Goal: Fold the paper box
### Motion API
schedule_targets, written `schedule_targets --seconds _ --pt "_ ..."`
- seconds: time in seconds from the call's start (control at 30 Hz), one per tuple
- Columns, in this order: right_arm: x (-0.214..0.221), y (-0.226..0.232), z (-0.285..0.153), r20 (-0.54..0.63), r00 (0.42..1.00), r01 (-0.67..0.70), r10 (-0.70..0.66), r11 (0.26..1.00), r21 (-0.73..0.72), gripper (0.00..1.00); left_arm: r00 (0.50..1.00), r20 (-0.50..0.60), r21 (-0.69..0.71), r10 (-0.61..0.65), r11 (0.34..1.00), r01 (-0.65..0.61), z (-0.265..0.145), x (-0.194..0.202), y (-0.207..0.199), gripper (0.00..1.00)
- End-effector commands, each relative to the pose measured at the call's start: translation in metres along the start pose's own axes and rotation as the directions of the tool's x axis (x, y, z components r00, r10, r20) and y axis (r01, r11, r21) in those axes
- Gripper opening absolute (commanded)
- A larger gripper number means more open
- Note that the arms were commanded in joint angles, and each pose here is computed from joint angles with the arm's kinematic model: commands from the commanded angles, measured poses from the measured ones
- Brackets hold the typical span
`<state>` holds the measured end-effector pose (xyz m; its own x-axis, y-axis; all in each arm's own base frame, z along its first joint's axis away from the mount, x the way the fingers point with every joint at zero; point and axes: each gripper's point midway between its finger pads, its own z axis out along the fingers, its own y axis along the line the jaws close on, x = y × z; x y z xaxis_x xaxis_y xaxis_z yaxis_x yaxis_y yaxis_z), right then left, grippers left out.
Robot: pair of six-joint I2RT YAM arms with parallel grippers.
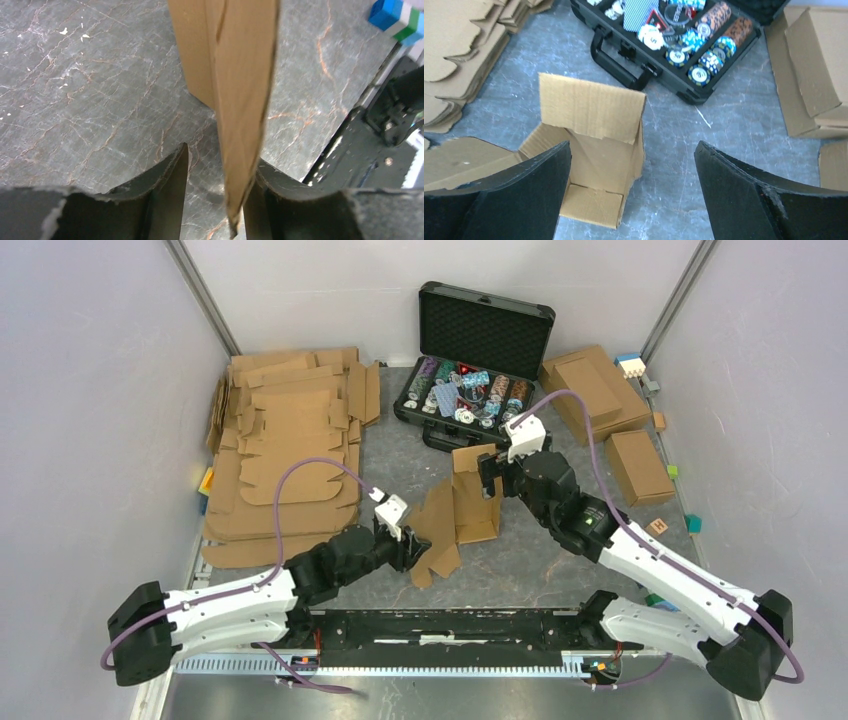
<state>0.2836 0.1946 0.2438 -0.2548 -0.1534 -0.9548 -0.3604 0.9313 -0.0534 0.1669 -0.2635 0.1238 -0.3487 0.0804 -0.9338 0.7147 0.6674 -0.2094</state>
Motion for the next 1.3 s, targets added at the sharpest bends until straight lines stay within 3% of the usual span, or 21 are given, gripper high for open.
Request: schedule_targets --seconds 0.0,0.07,0.17,0.2,0.43,0.57,0.7,0.77,0.83,0.9,0.93,0.97,1.07,1.27 --pt "0.026 -0.002 0.001 -0.055 0.998 -0.043 0.043 0.999 -0.007 0.98 0.993 0.017 -0.058 -0.120 0.991 0.121 -0.002 -0.041 -0.006 0.50" --pt "0.033 -0.003 0.000 -0.047 0.997 -0.066 0.066 0.998 -0.011 0.98 0.991 -0.037 -0.067 -0.131 0.989 0.129 0.002 -0.041 -0.010 0.49" --pt "0.036 -0.009 -0.006 -0.014 0.994 -0.105 0.105 0.994 -0.003 0.98 0.982 -0.141 -0.080 -0.128 0.990 0.117 0.009 -0.035 -0.016 0.11" --pt "0.037 -0.011 -0.010 -0.004 0.993 -0.116 0.116 0.993 -0.002 0.98 0.977 -0.173 -0.099 -0.124 0.989 0.108 0.012 -0.037 -0.016 0.03" --pt "0.047 -0.028 -0.034 0.018 0.991 -0.132 0.131 0.991 0.032 0.98 0.916 -0.392 -0.140 -0.087 0.990 0.034 0.016 -0.053 -0.026 0.02" --pt "0.053 -0.036 -0.049 0.004 0.991 -0.133 0.133 0.990 0.042 0.98 0.830 -0.553 -0.100 -0.073 0.995 0.020 0.019 -0.048 -0.032 0.02" --pt "0.055 -0.036 -0.063 -0.005 0.990 -0.139 0.139 0.990 0.016 0.98 0.719 -0.688 0.061 -0.095 0.980 0.188 0.019 -0.047 -0.046 0.02" --pt "0.057 -0.034 -0.066 -0.017 0.990 -0.142 0.142 0.990 -0.001 0.98 0.672 -0.739 0.060 -0.053 0.988 0.144 0.019 -0.048 -0.035 0.02" --pt "0.063 -0.031 -0.068 -0.037 0.989 -0.143 0.142 0.990 -0.017 0.98 0.611 -0.791 0.036 -0.019 0.996 0.077 0.021 -0.045 -0.023 0.13" --pt "0.072 -0.031 -0.067 -0.066 0.988 -0.139 0.138 0.990 -0.010 0.98 0.574 -0.819 0.044 0.011 0.998 0.043 0.028 -0.049 -0.020 0.34" --pt "0.077 -0.031 -0.066 -0.080 0.988 -0.135 0.134 0.991 -0.008 0.98 0.577 -0.817 0.023 0.012 1.000 0.013 0.033 -0.054 -0.014 0.48" --pt "0.082 -0.031 -0.064 -0.093 0.987 -0.134 0.133 0.991 -0.005 0.98 0.590 -0.808 -0.003 0.001 1.000 -0.006 0.040 -0.061 -0.011 0.68" --pt "0.096 -0.027 -0.061 -0.134 0.982 -0.135 0.132 0.991 -0.009 0.98 0.657 -0.753 -0.065 -0.028 0.997 -0.032 0.051 -0.086 -0.005 0.96" --pt "0.126 -0.025 -0.058 -0.203 0.971 -0.128 0.125 0.992 -0.002 0.98 0.828 -0.552 -0.283 -0.095 0.956 -0.079 0.030 -0.131 0.025 1.00"
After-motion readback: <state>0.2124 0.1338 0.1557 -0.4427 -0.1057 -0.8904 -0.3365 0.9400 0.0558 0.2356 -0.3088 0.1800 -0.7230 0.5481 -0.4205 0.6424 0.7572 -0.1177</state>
